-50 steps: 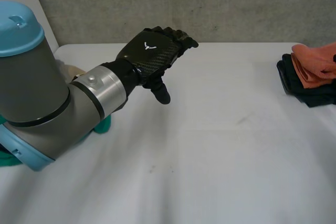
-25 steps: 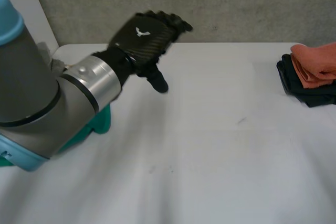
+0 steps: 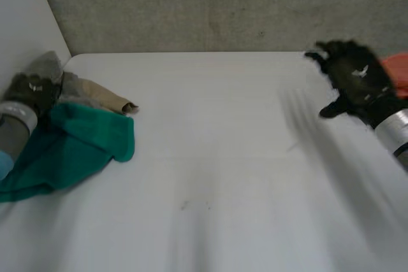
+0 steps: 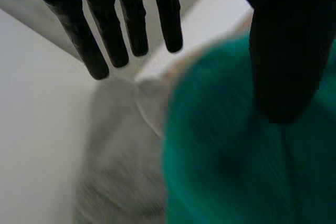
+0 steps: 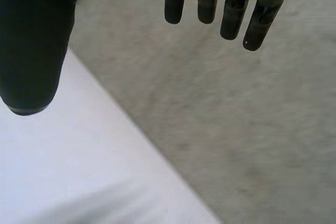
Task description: Fold the laundry.
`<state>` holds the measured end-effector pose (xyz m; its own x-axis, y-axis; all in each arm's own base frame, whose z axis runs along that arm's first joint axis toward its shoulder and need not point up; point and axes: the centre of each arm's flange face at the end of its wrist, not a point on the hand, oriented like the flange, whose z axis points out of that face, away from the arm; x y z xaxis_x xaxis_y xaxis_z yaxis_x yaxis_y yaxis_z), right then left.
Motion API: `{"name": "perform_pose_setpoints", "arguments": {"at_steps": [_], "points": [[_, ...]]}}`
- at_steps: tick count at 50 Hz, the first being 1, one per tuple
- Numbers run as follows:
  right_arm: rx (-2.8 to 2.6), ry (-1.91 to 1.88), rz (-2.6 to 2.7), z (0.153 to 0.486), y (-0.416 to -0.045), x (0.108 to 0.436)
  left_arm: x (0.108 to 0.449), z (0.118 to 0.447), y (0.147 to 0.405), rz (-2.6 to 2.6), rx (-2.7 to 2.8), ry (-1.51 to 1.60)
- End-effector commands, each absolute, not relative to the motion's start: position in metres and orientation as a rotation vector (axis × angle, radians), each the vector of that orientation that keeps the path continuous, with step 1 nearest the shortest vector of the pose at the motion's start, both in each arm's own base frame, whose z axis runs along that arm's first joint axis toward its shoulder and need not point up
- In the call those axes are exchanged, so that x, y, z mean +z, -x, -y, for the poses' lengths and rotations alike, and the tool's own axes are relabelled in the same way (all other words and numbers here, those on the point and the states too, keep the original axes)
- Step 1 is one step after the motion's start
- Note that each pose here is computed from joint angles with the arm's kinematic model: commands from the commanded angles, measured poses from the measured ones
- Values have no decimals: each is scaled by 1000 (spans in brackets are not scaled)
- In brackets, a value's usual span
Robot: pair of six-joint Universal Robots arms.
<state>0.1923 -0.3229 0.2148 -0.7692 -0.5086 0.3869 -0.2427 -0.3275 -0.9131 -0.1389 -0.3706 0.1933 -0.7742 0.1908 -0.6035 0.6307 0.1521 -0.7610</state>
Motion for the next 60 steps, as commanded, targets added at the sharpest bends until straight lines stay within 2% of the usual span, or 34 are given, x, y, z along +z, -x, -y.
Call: {"name": "perform_pose_setpoints", "arguments": {"at_steps": [1,6,7,10,11,14,15,17,18,19,22,23,27,31,37,42,43,48,55,60], "points": [[-2119,1025,-1800,321,-198,191,162,378,127,-2126,-1620,-791],[-2117,1072,-1826,319,-198,193,178,381,138,-2024,-1722,-750],[-2117,1076,-1836,319,-197,193,198,376,150,-1968,-1802,-736],[-2131,1072,-1845,320,-196,195,227,360,180,-1916,-1965,-737],[-2150,1062,-1851,320,-194,198,244,346,201,-1914,-2079,-737],[-2190,1034,-1869,321,-192,205,261,324,232,-1948,-2240,-742],[-2219,1009,-1885,322,-190,208,270,308,254,-1993,-2340,-753],[-2246,983,-1902,324,-187,212,275,290,278,-2052,-2435,-783],[-2259,971,-1911,325,-186,214,275,280,290,-2088,-2474,-804],[-2276,948,-1935,327,-184,216,269,261,315,-2170,-2525,-864],[-2290,920,-1971,328,-181,217,248,238,351,-2304,-2539,-970],[-2296,906,-1987,329,-179,218,235,225,373,-2359,-2537,-1045],[-2281,892,-2018,329,-179,217,208,210,410,-2431,-2508,-1154],[-2268,895,-2024,328,-180,217,193,194,424,-2488,-2459,-1248],[-2252,909,-2015,326,-183,216,203,185,414,-2501,-2453,-1245],[-2153,919,-2072,321,-184,214,226,203,378,-2471,-2427,-1115],[-2126,926,-2085,319,-186,213,233,220,355,-2429,-2389,-1051],[-1866,995,-2145,294,-205,209,247,248,313,-2273,-2302,-999],[-1519,1028,-2249,264,-224,199,213,289,268,-2142,-1908,-1140],[-1405,1053,-2249,250,-241,180,174,305,261,-2169,-1718,-1296]]}}
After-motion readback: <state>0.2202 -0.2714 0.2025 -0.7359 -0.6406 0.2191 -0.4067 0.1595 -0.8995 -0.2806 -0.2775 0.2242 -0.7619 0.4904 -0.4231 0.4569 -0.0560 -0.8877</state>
